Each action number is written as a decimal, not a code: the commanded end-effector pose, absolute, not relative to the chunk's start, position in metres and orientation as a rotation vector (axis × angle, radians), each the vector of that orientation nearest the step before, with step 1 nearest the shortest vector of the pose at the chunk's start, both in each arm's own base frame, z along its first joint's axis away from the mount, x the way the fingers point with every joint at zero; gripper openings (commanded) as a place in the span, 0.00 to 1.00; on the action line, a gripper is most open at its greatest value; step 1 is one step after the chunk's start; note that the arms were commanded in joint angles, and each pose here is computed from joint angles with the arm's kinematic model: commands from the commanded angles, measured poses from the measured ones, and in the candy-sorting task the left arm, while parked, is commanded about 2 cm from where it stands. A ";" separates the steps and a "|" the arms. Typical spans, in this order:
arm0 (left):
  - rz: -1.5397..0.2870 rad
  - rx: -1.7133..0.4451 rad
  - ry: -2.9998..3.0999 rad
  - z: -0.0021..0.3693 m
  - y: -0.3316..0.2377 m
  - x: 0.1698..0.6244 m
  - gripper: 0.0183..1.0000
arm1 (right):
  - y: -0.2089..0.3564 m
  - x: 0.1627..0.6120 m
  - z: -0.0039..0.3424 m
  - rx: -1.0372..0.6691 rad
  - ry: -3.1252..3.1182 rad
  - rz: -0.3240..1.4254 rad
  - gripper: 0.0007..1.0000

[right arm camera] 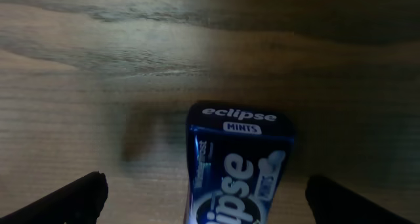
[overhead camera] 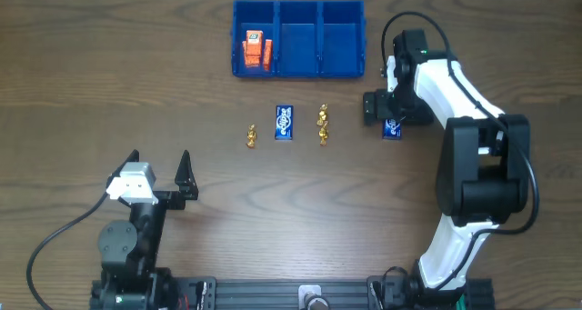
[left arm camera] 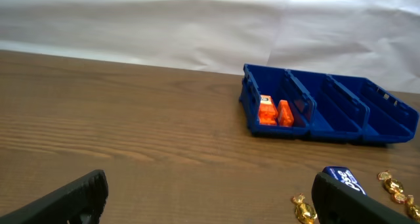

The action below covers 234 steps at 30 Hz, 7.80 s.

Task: Sort Candies Into Trays

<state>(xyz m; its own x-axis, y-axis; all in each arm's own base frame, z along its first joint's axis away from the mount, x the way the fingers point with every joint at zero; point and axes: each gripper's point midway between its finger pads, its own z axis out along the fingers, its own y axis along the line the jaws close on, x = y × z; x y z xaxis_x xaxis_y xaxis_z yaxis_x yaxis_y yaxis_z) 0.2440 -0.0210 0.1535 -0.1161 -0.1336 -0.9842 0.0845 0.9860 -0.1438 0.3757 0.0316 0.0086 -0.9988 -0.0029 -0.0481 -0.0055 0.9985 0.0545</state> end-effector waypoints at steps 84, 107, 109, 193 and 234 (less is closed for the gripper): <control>-0.192 -0.013 1.725 0.138 -0.024 0.243 1.00 | 0.230 0.536 0.138 0.005 2.318 -0.047 0.14; -0.192 -0.013 1.725 0.138 -0.024 0.243 1.00 | 0.228 0.541 0.139 0.014 2.305 -0.044 0.75; -0.192 -0.013 1.725 0.138 -0.024 0.243 1.00 | 0.228 0.541 0.139 0.013 2.304 -0.048 0.77; -0.192 -0.013 1.725 0.138 -0.024 0.243 1.00 | 0.218 0.527 0.179 0.007 2.314 -0.069 0.07; -0.192 -0.013 1.725 0.138 -0.024 0.243 1.00 | 0.226 0.533 0.136 0.027 2.399 -0.025 1.00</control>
<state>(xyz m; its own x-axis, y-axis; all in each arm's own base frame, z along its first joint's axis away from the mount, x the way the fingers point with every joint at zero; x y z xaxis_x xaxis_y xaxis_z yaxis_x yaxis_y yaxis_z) 0.2440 -0.0211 0.1535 -0.1162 -0.1336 -0.9842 0.0848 0.9860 -0.1438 0.5354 0.2255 0.1100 -0.7507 -0.0281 -0.6600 0.0032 0.9989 -0.0462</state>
